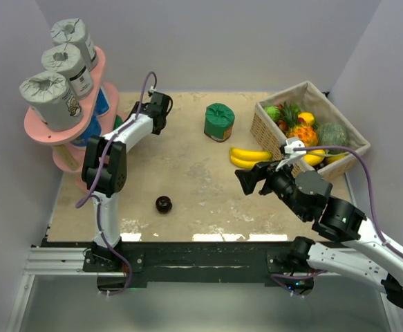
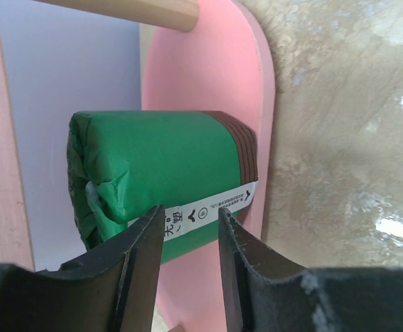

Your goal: Place and organize the paper towels onto the shelf

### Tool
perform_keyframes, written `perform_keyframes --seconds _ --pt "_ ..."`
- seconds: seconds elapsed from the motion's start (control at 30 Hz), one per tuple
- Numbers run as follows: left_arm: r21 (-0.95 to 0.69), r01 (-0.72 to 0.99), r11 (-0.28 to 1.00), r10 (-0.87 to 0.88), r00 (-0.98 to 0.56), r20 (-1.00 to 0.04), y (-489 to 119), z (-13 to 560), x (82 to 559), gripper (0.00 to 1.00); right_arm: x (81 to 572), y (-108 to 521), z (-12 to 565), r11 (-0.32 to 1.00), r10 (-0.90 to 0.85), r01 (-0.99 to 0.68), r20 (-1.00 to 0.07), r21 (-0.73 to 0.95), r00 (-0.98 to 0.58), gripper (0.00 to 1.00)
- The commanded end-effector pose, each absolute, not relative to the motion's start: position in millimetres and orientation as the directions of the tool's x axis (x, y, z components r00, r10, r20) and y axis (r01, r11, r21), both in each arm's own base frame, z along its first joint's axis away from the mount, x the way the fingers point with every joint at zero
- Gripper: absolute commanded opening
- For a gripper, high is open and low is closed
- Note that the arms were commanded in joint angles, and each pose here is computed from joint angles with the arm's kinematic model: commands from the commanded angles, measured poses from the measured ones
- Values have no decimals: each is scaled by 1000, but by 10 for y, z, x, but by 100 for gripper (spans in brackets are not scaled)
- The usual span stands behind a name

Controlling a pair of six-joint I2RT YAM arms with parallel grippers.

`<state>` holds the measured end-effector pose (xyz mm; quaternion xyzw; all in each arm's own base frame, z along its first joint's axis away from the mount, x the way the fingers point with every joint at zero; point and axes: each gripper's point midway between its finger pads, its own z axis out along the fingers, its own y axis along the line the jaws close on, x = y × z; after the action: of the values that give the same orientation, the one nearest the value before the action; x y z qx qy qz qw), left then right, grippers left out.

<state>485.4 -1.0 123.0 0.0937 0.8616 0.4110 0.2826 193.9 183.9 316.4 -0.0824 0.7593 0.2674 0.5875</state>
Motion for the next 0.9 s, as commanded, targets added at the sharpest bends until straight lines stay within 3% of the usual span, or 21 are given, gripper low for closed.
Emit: perform_keyframes --seconds 0.0,0.57,0.87 --pt "784 -142 605 365 -825 -431 145 1359 4875 42 1962 1900 3234 830 217 -450 -933 330 -286 88" --pt "780 -153 607 334 -841 -425 252 1372 4853 45 1948 1883 3255 827 231 -444 -928 345 -291 88" --pt "584 -108 804 375 -671 -640 -392 1993 4917 47 2032 1985 3190 838 210 -435 -931 329 -299 88"
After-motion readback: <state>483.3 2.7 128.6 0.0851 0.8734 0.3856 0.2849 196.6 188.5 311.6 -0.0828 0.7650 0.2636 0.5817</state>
